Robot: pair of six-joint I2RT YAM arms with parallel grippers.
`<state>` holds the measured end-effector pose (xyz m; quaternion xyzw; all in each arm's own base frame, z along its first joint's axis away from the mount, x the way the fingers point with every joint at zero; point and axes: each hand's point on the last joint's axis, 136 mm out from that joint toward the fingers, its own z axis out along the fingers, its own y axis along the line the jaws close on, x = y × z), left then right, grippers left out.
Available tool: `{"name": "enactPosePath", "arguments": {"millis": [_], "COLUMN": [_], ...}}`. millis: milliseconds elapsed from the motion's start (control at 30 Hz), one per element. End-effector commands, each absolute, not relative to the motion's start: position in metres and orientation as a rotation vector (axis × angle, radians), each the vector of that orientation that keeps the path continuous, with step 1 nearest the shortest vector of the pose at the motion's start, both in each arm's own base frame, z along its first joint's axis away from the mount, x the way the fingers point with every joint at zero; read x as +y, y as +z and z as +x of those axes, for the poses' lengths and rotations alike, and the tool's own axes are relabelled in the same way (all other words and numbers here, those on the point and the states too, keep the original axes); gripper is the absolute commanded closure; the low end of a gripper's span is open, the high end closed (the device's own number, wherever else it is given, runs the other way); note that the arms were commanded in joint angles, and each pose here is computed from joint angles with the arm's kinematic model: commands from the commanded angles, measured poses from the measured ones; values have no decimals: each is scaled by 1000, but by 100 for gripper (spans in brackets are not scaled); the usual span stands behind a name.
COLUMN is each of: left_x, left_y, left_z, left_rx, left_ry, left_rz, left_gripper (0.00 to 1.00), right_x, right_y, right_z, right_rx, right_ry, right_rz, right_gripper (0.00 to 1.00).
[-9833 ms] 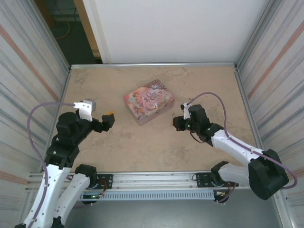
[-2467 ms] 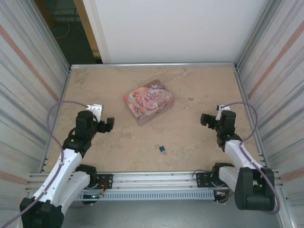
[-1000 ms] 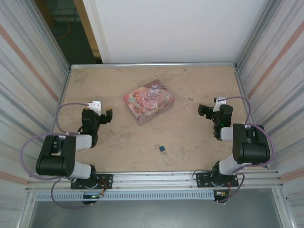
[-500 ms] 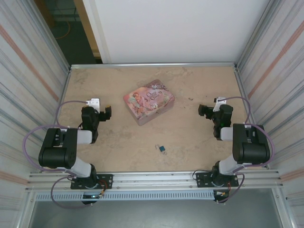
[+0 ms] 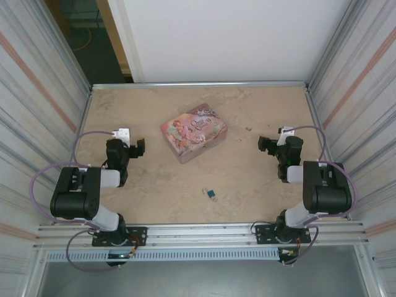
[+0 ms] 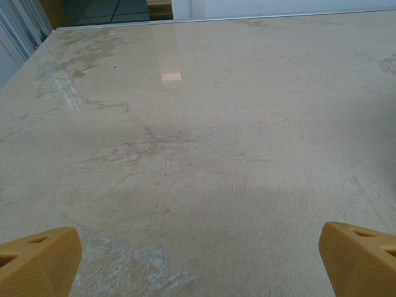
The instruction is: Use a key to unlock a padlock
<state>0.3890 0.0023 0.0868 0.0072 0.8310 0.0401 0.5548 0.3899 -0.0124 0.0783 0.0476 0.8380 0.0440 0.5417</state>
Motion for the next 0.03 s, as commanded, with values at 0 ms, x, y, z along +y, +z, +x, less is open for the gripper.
{"name": "enactPosePath", "arguments": {"millis": [0], "left_x": [5], "left_y": [93], "left_z": [393], "left_rx": [1948], "left_ry": [103], "left_rz": [-7], "left_gripper": [1], "right_x": [-13], "right_y": [81], "right_z": [394], "right_rx": [1987], "right_ry": [81], "right_rz": [97], "right_gripper": [1]}}
